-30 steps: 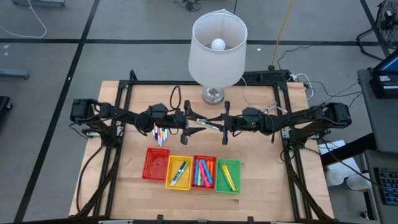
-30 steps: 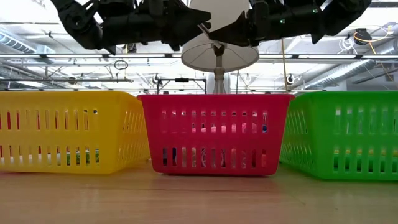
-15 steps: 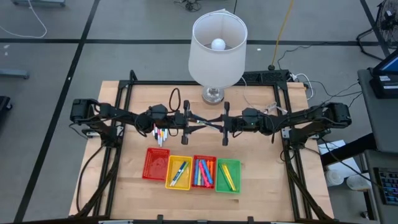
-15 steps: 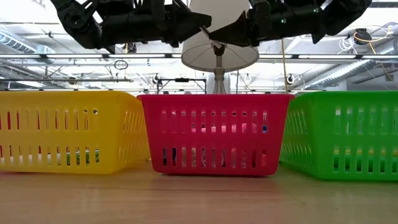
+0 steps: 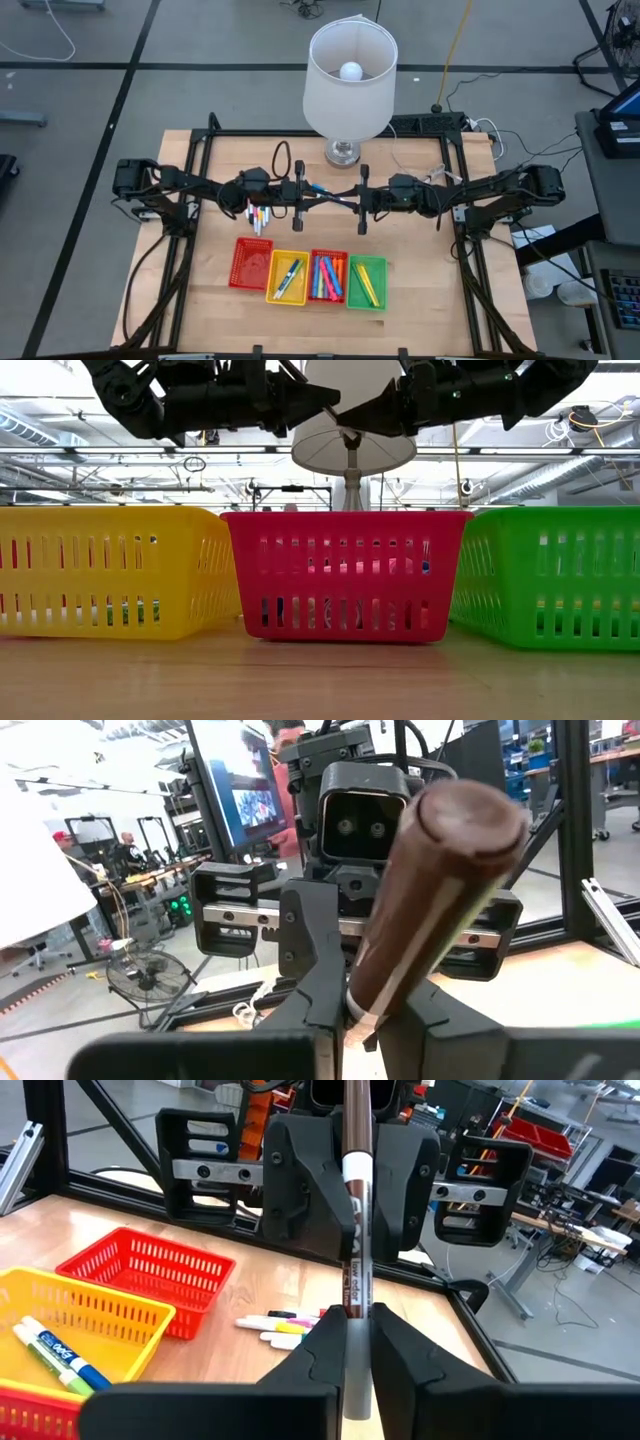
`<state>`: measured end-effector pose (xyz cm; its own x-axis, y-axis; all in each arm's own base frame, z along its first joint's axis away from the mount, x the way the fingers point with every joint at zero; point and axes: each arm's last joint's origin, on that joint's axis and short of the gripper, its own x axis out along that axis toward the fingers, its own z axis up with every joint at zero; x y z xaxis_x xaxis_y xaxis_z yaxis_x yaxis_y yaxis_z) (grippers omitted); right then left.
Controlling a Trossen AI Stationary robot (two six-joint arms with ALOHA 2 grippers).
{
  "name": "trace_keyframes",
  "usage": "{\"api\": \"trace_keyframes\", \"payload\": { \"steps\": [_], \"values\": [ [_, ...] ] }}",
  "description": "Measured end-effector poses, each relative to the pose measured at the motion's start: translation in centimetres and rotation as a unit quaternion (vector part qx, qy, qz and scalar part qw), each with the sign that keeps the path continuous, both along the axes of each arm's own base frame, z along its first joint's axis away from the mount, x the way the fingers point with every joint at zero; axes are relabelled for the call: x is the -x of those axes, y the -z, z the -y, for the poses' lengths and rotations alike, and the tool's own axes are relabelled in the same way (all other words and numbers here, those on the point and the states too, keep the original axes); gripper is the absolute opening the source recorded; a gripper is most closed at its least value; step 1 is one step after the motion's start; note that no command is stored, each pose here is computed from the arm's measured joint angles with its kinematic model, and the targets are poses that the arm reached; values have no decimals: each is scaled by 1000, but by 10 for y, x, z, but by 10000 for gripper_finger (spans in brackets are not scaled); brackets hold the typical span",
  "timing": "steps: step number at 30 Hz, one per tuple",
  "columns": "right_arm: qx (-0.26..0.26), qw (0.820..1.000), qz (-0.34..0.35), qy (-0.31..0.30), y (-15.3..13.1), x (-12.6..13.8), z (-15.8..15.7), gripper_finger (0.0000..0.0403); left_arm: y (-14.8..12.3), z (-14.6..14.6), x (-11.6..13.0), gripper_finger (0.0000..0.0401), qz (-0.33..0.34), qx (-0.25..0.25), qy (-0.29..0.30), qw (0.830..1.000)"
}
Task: Pick & Place Markers
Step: Put the brown marker into the yellow bin
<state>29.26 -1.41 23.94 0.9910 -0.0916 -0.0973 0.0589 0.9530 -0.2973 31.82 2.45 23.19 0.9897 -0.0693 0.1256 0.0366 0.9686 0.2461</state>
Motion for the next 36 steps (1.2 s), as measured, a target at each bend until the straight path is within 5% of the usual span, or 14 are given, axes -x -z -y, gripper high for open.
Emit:
{"api": "trace_keyframes", "payload": {
  "steps": [5, 17, 24, 30, 36],
  "values": [
    [-11, 999, -21, 27, 4, 1, 1, 52, 1, 0, 0, 36, -6, 2, -2, 1000],
    [-32, 988, -97, 116, 10, 14, 6, 198, 3, 1, 0, 36, -20, 5, 8, 1000],
    [-90, 979, -105, 147, -9, 41, 4, 211, -11, 4, 19, 36, -96, 92, -34, 991],
    [-115, 974, -126, 151, -14, 56, 3, 202, -18, 36, 54, 36, -227, 197, -46, 953],
    [-129, 970, -135, 156, -16, 63, 3, 197, -20, 69, 81, 36, -306, 392, -44, 867]
  ]
}}
